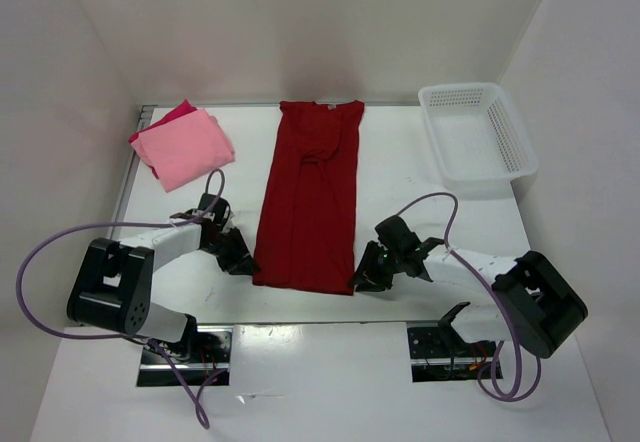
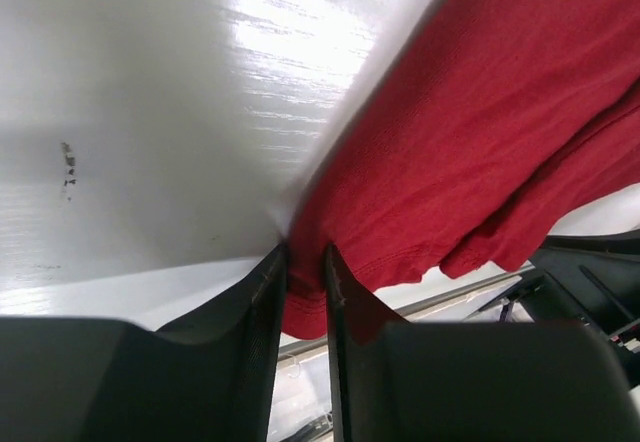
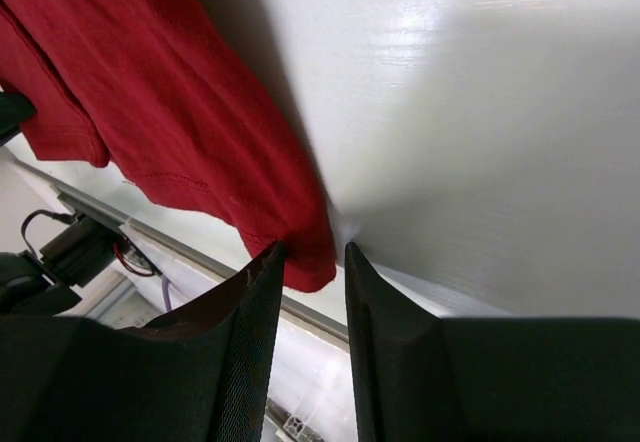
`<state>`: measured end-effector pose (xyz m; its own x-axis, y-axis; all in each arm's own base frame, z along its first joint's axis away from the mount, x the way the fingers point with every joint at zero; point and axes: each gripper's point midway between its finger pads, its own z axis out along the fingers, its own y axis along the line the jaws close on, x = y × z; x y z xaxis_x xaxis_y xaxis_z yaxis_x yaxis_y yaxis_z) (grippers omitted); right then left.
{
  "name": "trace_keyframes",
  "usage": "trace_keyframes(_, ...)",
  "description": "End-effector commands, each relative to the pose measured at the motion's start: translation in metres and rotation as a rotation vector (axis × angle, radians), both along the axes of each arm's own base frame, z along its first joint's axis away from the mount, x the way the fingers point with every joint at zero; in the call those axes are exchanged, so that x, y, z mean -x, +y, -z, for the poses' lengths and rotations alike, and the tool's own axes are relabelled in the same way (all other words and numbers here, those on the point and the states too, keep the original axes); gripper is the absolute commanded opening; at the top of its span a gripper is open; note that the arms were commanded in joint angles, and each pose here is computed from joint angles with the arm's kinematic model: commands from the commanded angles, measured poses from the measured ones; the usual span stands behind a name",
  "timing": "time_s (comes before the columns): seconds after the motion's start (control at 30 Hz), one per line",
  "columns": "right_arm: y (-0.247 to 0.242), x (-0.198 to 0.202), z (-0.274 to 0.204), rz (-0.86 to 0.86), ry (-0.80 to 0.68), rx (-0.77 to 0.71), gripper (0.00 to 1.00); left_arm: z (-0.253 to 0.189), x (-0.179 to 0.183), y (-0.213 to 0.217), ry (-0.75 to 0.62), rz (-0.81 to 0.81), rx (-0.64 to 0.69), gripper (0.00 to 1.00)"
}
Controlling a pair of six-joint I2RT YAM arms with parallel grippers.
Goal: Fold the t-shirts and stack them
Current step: Grab the bottom of the folded rectangular tshirt with both arms
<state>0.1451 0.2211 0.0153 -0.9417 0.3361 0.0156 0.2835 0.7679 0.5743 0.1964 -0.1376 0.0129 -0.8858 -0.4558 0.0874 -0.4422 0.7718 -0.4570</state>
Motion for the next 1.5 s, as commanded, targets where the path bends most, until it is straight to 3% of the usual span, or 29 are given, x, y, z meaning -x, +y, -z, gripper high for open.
trace_keyframes(0.0,0.007,0.002,-0.001,-0.018,-0.011,-0.036,0.36,0.001,0.016,-0.003,0.036,0.026,0.008,0.29)
trace_keyframes(0.07,0.008,0.005,0.0,-0.026,0.004,-0.041,0.36,0.001,0.021,-0.005,0.052,0.038,0.016,0.32)
trace_keyframes(0.13,0.011,0.003,-0.004,-0.032,0.001,-0.055,0.38,-0.004,0.023,-0.008,0.052,0.053,0.043,0.44)
trace_keyframes(0.27,0.011,0.003,-0.007,-0.032,-0.006,-0.06,0.38,-0.016,0.032,-0.01,0.046,0.065,0.054,0.5)
trace_keyframes(0.6,0.01,0.005,-0.002,-0.04,-0.002,-0.051,0.42,-0.02,0.034,0.0,0.057,-0.012,-0.007,0.53)
trace_keyframes(0.73,0.01,0.003,-0.001,-0.056,-0.011,-0.046,0.42,-0.015,0.016,0.0,0.014,-0.04,-0.026,0.53)
trace_keyframes(0.8,0.01,0.003,-0.001,-0.056,-0.011,-0.046,0.37,-0.008,0.013,0.002,0.021,-0.044,-0.04,0.53)
trace_keyframes(0.97,0.01,0.004,0.001,-0.063,-0.009,-0.039,0.36,-0.004,0.011,0.011,0.012,-0.039,-0.103,0.53)
trace_keyframes(1.13,0.014,0.001,-0.003,-0.077,-0.015,-0.052,0.4,0.0,0.01,0.01,0.003,-0.059,-0.095,0.53)
trace_keyframes(1.2,0.015,-0.001,0.0,-0.086,-0.017,-0.047,0.38,0.003,0.006,0.003,0.01,-0.049,-0.059,0.41)
trace_keyframes(1.27,0.014,0.0,0.003,-0.086,-0.005,-0.039,0.25,0.007,0.007,0.002,0.021,-0.036,-0.056,0.3)
trace_keyframes(1.3,0.017,-0.003,0.0,-0.093,-0.02,-0.044,0.19,0.008,0.009,0.001,0.028,-0.024,-0.048,0.18)
trace_keyframes(1.33,0.015,-0.001,0.003,-0.093,-0.005,-0.034,0.09,0.008,0.009,0.001,0.028,-0.024,-0.047,0.13)
trace_keyframes(1.47,0.015,0.009,-0.002,-0.13,0.004,-0.01,0.0,-0.004,0.026,-0.001,0.055,0.023,-0.013,0.0)
